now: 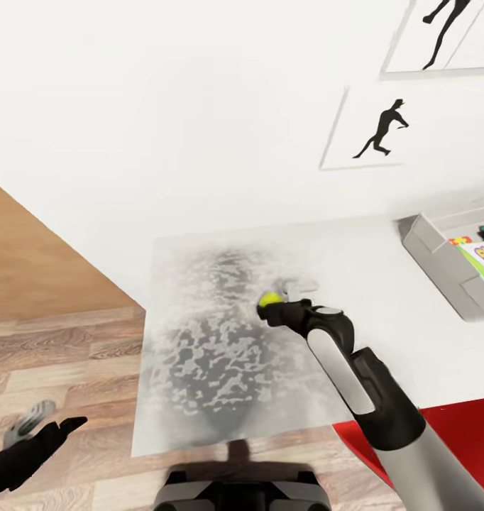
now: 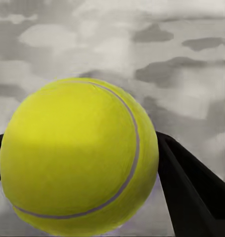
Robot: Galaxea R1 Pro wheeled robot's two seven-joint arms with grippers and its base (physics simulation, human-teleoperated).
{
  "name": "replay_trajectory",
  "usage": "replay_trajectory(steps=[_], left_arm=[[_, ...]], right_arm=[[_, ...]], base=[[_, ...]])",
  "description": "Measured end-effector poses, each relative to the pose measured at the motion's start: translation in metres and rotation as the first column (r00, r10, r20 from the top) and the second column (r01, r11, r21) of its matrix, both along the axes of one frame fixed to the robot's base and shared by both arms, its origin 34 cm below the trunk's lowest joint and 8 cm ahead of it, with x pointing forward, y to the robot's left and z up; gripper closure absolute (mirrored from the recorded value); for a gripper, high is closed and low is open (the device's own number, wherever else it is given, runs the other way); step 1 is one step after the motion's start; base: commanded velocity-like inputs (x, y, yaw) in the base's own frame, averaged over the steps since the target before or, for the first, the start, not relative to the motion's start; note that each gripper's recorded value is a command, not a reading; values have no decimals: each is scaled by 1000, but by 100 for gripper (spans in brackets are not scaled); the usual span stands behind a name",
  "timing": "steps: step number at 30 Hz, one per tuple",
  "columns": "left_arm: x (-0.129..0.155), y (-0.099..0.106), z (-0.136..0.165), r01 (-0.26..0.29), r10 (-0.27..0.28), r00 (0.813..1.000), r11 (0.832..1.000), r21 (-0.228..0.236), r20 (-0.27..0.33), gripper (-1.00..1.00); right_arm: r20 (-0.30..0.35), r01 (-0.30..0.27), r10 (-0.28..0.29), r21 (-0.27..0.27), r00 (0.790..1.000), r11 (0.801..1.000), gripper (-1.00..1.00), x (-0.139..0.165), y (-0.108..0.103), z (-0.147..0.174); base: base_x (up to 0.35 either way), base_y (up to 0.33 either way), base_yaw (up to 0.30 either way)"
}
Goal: Put all the toys in the child's room - the three board games (two on the bed and one on the table), the two jigsaw puzzles on the table, and the tennis ball on the table - inside the toy box on the table in the child's room.
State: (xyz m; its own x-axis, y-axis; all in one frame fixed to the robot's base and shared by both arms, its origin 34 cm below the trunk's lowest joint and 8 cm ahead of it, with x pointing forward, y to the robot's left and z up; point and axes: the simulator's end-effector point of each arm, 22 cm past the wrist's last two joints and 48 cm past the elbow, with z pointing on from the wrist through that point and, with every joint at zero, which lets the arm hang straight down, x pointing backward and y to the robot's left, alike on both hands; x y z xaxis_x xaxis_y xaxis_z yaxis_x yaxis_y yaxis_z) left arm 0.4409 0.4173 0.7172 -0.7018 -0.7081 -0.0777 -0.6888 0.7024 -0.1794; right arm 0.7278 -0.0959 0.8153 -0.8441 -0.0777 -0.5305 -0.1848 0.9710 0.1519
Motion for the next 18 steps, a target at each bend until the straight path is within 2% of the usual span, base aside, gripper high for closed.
replay_trajectory(steps=[2, 4, 5, 8, 12, 18], left_arm=[[-4, -12, 1, -7, 7, 1000, 999, -45, 21, -100], [-5, -17, 1, -5, 7, 1000, 998, -59, 27, -100], [-6, -18, 2, -5, 7, 1000, 998, -60, 29, -100], [-6, -18, 2, -4, 6, 1000, 998, -58, 31, -100], [-5, -22, 2, -14, 17, 999, 998, -64, 40, -100], [-7, -33, 1, -39, 43, 998, 996, -81, 48, -100]], right_arm=[[0, -28, 28, 18, 1000, 999, 100, -11, 17, 0], [6, -24, 24, 29, 1000, 999, 100, -13, 22, 0], [15, 4, -5, 61, 1000, 998, 100, -10, 25, -2], [77, 57, -65, 93, 995, 994, 100, 3, 21, 7], [123, 92, -108, 125, 987, 988, 100, 12, 19, 17], [156, 31, -62, 192, 986, 981, 100, 18, 28, 31]], base=[[0, 0, -108], [0, 0, -106], [0, 0, -104], [0, 0, -104], [0, 0, -104], [0, 0, -106]])
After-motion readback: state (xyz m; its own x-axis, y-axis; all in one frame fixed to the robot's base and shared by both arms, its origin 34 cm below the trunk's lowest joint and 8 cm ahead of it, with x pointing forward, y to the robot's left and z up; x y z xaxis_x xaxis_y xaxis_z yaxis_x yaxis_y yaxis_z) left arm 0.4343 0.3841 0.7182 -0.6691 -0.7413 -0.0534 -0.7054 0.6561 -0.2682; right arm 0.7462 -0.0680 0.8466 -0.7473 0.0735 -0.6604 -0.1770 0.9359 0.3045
